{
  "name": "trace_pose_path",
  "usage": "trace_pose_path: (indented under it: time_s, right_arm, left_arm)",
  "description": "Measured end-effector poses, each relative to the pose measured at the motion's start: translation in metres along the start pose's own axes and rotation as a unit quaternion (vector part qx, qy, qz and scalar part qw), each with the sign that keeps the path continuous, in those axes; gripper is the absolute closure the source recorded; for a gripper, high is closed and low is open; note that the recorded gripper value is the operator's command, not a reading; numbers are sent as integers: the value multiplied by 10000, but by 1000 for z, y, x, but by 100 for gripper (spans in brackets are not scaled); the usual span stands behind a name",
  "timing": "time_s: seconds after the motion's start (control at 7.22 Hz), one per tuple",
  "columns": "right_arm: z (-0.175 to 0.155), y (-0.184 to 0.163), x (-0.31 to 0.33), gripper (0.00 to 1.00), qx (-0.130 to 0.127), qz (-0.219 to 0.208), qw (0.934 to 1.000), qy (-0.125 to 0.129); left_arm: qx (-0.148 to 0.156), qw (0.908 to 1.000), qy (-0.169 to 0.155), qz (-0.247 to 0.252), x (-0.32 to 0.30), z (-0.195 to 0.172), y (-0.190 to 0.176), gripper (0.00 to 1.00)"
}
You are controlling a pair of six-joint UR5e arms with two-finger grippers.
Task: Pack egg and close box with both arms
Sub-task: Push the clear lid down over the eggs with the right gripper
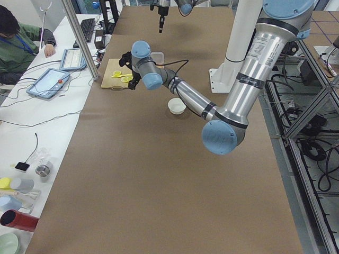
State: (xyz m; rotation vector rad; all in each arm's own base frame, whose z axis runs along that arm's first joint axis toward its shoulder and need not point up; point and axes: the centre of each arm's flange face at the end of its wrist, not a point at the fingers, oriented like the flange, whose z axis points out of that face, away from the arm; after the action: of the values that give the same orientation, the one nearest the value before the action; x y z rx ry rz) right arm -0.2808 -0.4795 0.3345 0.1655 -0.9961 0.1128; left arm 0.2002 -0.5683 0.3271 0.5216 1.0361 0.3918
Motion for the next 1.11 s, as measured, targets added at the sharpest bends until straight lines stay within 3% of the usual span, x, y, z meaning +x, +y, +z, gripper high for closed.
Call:
trace_pose_path:
  time_s: [0.28, 0.42, 0.83, 1.11]
  right_arm:
    - [39, 26, -61, 100, 211, 480, 9986, 32]
    - [62, 37, -93, 100, 348, 518, 9980, 61]
    - [111, 50, -177, 100, 747, 672, 9949, 47]
    - [107, 49, -220, 100, 880, 787, 9929, -162]
  left_arm:
    - [-176, 9992, -128, 331, -100, -36, 47, 3]
    - [-195, 9988, -194, 412, -128, -48, 65, 3]
    - [-205, 9989, -201, 358, -153, -63, 90, 3]
    - [-229, 9991, -200, 310, -158, -63, 101, 3]
